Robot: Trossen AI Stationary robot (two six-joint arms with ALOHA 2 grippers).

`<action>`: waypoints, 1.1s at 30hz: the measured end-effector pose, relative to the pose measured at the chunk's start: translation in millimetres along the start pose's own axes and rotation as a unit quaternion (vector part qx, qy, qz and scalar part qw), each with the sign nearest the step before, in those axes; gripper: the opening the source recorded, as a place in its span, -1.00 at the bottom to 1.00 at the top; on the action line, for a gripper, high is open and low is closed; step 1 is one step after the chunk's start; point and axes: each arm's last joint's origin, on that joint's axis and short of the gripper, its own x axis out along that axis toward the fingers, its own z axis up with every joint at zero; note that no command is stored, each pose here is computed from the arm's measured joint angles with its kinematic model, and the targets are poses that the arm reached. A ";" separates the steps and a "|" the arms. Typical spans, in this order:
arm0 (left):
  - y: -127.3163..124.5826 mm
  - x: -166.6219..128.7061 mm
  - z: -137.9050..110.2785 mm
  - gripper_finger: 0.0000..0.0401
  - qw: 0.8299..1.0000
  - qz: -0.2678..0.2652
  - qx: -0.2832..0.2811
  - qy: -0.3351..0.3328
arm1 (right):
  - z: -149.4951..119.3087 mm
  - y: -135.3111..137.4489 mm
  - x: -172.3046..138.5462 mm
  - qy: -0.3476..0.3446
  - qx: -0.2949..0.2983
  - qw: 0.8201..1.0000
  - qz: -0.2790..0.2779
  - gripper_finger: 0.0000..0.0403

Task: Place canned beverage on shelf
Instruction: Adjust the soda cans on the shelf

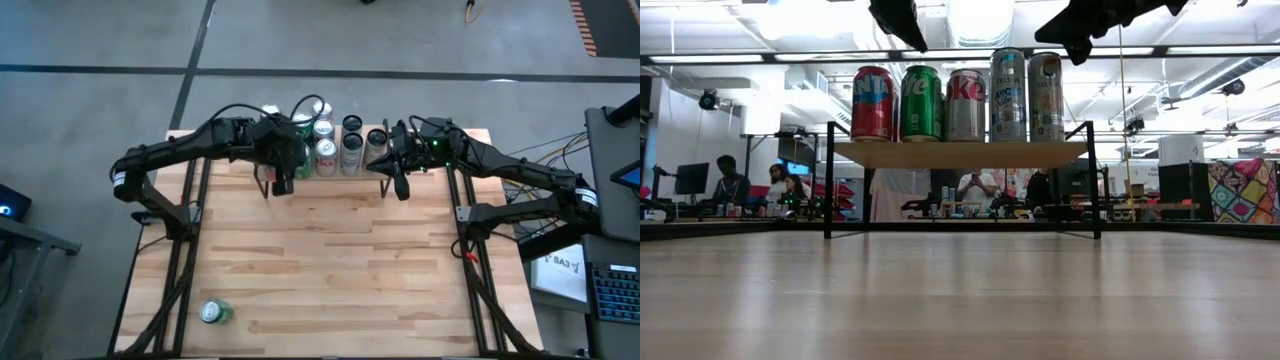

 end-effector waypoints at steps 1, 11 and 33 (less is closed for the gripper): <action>0.1 1.7 0.1 -1.00 1.000 0.002 0.000 0.003 | 0.0 0.0 0.0 0.000 0.000 1.000 0.000 -0.95; 1.1 10.8 0.8 -1.00 0.999 0.027 -0.011 0.019 | 0.0 0.0 0.0 0.000 -0.003 1.000 0.000 -0.95; 0.7 15.9 0.7 -1.00 0.999 0.030 -0.023 0.011 | 0.0 0.1 0.0 0.000 -0.003 1.000 0.000 -0.95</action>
